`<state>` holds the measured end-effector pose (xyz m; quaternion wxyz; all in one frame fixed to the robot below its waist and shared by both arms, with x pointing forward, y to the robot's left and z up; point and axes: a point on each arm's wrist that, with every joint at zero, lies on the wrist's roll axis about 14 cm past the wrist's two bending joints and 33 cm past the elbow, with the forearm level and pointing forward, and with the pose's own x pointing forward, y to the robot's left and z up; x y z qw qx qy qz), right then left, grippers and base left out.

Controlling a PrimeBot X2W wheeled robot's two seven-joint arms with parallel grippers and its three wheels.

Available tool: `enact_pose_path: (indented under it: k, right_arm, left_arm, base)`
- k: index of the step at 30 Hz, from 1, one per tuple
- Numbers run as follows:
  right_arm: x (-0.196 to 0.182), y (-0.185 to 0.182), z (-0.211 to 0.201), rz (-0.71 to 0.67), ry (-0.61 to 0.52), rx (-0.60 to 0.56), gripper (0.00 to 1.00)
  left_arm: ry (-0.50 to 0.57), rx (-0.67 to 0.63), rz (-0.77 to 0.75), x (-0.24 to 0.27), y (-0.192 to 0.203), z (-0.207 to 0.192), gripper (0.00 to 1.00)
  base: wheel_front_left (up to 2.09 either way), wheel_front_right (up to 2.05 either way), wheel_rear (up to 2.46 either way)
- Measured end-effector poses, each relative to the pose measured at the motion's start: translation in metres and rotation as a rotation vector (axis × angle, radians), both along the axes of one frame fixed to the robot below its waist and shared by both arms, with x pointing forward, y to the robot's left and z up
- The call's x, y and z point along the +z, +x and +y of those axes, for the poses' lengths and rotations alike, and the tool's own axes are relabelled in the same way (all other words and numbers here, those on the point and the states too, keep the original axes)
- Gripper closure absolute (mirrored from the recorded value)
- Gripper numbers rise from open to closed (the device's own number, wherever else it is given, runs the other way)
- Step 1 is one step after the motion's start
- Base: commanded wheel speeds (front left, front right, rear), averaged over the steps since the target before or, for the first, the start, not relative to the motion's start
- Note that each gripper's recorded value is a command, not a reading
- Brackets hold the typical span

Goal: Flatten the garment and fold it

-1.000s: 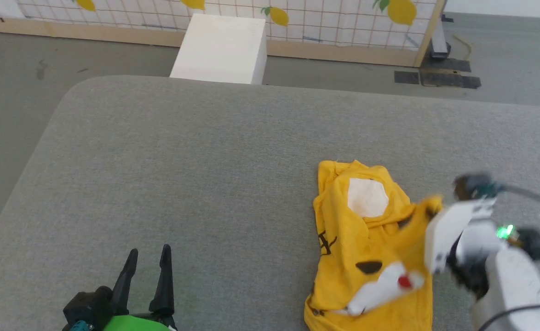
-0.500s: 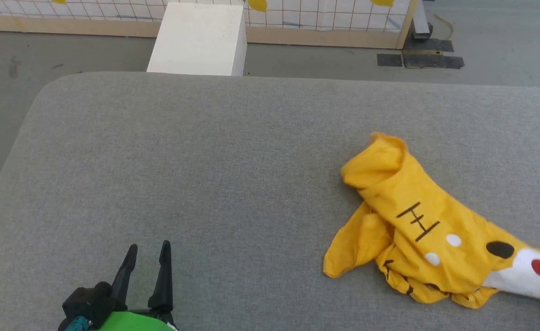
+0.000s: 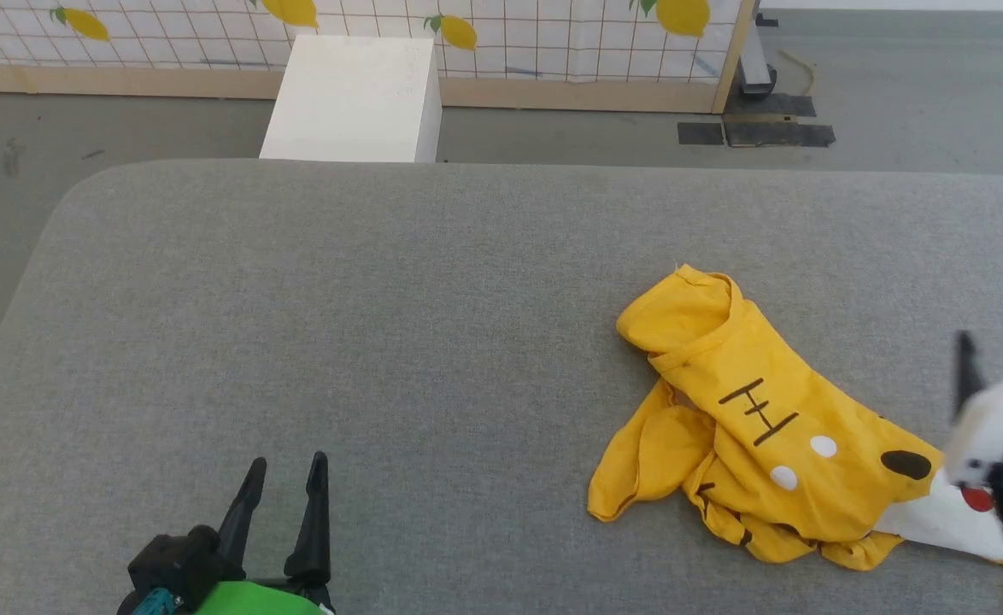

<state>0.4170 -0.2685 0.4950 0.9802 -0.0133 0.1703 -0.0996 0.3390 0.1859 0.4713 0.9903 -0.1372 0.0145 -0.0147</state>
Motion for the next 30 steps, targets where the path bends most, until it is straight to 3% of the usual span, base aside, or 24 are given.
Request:
enact_pose_path:
  k: [4,7,16,20,23,24,30]
  right_arm:
    - [-0.013,0.008,0.049,0.102,0.025,0.161,0.00]
    - [-0.038,0.008,0.070,0.253,-0.002,0.252,0.00]
    - [-0.080,0.024,0.074,0.494,-0.126,0.355,0.00]
    - [-0.112,0.013,0.094,0.608,-0.084,0.414,0.00]
    - [-0.124,0.006,0.111,0.664,-0.030,0.457,0.87]
    - [-0.125,0.006,0.113,0.672,-0.032,0.467,1.00]
    - [-0.114,0.012,0.124,0.580,-0.032,0.513,1.00]
  left_arm:
    - [-0.003,0.002,-0.002,0.000,-0.001,0.000,0.00]
    - [-0.004,0.002,0.005,-0.001,-0.002,-0.001,0.00]
    - [0.003,0.040,0.010,-0.002,-0.002,0.012,0.00]
    - [0.015,0.075,0.033,-0.007,-0.010,0.025,0.00]
    - [0.020,0.098,0.041,-0.009,-0.014,0.032,0.00]
    - [0.020,0.103,0.041,-0.009,-0.015,0.033,0.00]
    - [0.014,0.088,0.028,-0.005,-0.010,0.029,0.00]
  base:
    - [0.00,0.00,0.00]
    - [0.00,0.00,0.00]
    - [0.00,0.00,0.00]
    - [0.00,0.00,0.00]
    - [0.00,0.00,0.00]
    - [0.00,0.00,0.00]
    - [0.00,0.00,0.00]
